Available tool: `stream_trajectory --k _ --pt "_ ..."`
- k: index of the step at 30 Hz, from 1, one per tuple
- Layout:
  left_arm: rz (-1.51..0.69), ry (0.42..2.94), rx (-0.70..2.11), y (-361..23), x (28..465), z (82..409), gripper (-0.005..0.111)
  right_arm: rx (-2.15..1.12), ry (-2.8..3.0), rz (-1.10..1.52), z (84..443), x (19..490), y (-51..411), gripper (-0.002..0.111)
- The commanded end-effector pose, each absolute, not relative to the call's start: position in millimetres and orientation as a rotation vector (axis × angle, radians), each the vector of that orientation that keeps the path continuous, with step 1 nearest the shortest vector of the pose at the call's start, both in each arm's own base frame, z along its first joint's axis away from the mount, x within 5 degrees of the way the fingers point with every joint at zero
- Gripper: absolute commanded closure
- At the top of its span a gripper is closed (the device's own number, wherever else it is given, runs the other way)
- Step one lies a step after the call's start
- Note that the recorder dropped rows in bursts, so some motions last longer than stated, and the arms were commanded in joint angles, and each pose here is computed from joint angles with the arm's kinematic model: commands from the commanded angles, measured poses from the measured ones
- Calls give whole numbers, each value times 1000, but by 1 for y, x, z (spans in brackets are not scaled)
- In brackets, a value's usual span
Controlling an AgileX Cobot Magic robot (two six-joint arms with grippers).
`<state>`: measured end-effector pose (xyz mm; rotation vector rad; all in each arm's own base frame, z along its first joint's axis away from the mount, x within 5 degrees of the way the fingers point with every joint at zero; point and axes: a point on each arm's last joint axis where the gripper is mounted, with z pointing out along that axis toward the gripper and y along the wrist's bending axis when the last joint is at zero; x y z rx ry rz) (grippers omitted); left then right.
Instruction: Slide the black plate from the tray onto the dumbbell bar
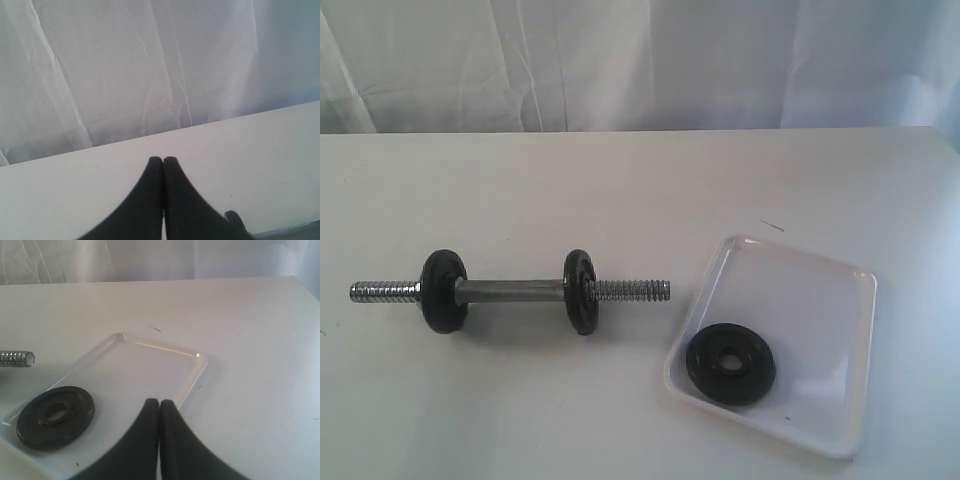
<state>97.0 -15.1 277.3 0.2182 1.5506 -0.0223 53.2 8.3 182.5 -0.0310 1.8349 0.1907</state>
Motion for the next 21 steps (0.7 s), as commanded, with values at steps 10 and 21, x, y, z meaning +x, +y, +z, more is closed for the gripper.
stream_trajectory --k 10,21 --pt "-56 1594 110 -23 169 265 107 -33 1826 190 183 53 8 108" --pt "-9 2197 364 -59 239 275 107 -33 1826 190 183 53 8 108"
